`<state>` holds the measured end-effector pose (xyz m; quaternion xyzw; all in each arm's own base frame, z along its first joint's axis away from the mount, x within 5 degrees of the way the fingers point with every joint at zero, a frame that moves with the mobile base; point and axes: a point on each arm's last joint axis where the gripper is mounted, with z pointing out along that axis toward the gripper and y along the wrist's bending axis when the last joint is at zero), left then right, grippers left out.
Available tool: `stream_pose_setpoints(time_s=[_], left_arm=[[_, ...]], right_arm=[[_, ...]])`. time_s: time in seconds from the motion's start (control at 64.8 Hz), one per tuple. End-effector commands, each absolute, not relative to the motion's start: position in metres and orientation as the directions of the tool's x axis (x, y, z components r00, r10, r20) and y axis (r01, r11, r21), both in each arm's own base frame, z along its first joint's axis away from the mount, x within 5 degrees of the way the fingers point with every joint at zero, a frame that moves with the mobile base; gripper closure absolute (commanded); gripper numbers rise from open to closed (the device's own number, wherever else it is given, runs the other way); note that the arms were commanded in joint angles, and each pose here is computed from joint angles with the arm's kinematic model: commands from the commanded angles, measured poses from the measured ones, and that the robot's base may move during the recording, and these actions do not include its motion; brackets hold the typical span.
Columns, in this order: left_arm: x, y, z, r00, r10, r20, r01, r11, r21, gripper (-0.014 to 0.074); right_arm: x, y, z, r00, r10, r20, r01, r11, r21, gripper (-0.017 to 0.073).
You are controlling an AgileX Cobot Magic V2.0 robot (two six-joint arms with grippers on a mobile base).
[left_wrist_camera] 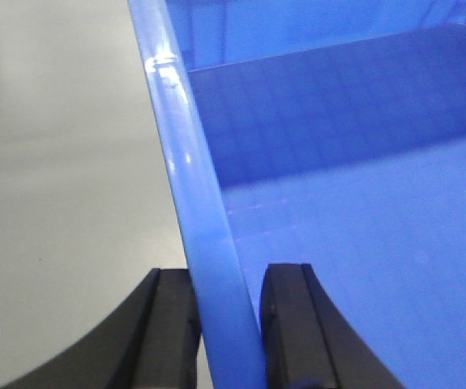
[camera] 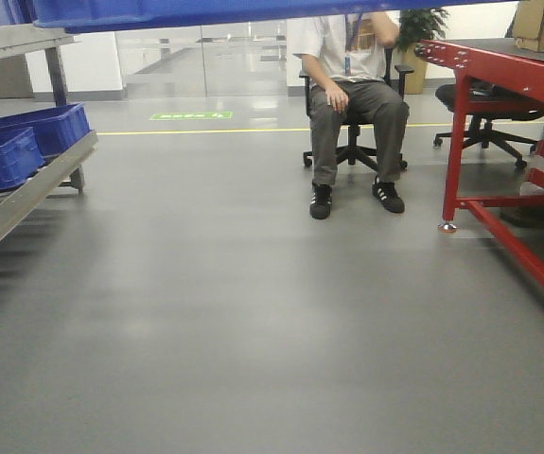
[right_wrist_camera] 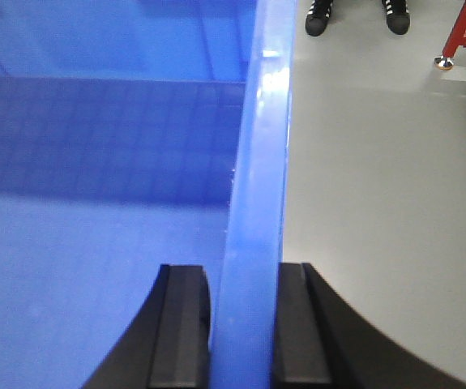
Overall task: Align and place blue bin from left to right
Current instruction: 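Carry the bin in both grippers while driving across the floor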
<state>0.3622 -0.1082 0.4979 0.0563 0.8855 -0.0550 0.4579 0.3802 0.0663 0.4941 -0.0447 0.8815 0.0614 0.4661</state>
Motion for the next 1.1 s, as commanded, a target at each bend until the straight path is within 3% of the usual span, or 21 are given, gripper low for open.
stream_pose_setpoints(time_s=[0.0, 1.08], left_arm=[[0.3557, -0.1095, 0.5136, -0.488, 0.060, -0.871, 0.183, 0.982, -0.035, 0.0705], [0.3557, -0.1095, 0.5136, -0.488, 0.060, -0.871, 0.183, 0.982, -0.035, 0.0705]], right_arm=[[0.3714, 0.0638, 0.5186, -0.428, -0.025, -0.903, -0.149, 0.988, 0.043, 0.0622], [0.3714, 0.0638, 0.5186, -0.428, -0.025, -0.903, -0.149, 0.988, 0.043, 0.0622]])
